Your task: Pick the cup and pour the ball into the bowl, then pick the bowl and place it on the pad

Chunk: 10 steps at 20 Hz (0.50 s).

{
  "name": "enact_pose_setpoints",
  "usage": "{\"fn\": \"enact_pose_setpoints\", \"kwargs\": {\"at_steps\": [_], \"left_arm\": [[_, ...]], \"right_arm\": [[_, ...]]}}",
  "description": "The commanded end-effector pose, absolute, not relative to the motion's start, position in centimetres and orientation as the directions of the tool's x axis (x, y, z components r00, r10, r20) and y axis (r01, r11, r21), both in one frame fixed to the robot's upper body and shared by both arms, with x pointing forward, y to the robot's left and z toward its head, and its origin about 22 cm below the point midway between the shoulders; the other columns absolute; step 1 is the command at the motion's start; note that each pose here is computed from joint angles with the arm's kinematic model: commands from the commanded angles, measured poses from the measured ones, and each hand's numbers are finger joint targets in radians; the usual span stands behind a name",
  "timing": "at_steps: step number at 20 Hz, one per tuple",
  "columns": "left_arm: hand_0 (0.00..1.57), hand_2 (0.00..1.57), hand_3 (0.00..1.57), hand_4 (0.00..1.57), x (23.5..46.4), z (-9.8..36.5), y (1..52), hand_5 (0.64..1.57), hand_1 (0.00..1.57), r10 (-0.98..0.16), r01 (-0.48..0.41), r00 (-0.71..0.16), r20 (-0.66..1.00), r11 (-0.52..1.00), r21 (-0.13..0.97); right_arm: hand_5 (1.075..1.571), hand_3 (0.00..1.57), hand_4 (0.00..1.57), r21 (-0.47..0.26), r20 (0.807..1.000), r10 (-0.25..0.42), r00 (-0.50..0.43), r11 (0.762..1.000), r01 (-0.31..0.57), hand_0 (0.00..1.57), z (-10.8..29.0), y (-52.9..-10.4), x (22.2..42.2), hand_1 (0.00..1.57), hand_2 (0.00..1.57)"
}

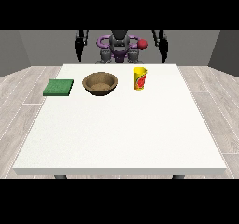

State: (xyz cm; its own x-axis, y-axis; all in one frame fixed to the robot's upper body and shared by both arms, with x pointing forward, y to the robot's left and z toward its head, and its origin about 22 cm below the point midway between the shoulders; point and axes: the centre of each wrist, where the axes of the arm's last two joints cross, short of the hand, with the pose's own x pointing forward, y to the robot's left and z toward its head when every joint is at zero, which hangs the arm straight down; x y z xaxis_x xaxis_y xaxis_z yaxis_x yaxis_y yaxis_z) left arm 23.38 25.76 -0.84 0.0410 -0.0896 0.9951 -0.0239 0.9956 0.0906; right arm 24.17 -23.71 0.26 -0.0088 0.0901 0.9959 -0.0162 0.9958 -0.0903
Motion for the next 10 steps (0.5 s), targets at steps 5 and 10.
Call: {"fn": "enact_pose_setpoints", "kwargs": {"at_steps": [5,10], "left_arm": [[0.0,0.0,0.0,0.0,23.9,2.6,26.6,1.57,0.0,-0.13,-0.013,-0.011,0.991,0.991,0.13],[0.0,0.0,0.0,0.0,28.5,7.2,22.4,1.57,0.0,0.21,0.038,-0.166,0.963,0.978,-0.207]], "right_arm": [[1.565,0.49,0.85,-0.124,0.992,0.123,-0.027,0.992,-0.01,0.0,3.1,-24.6,24.3,0.0,0.33],[1.567,0.45,0.84,0.116,0.981,-0.126,-0.15,0.991,-0.074,0.0,7.2,-15.9,25.7,0.0,0.3]]}}
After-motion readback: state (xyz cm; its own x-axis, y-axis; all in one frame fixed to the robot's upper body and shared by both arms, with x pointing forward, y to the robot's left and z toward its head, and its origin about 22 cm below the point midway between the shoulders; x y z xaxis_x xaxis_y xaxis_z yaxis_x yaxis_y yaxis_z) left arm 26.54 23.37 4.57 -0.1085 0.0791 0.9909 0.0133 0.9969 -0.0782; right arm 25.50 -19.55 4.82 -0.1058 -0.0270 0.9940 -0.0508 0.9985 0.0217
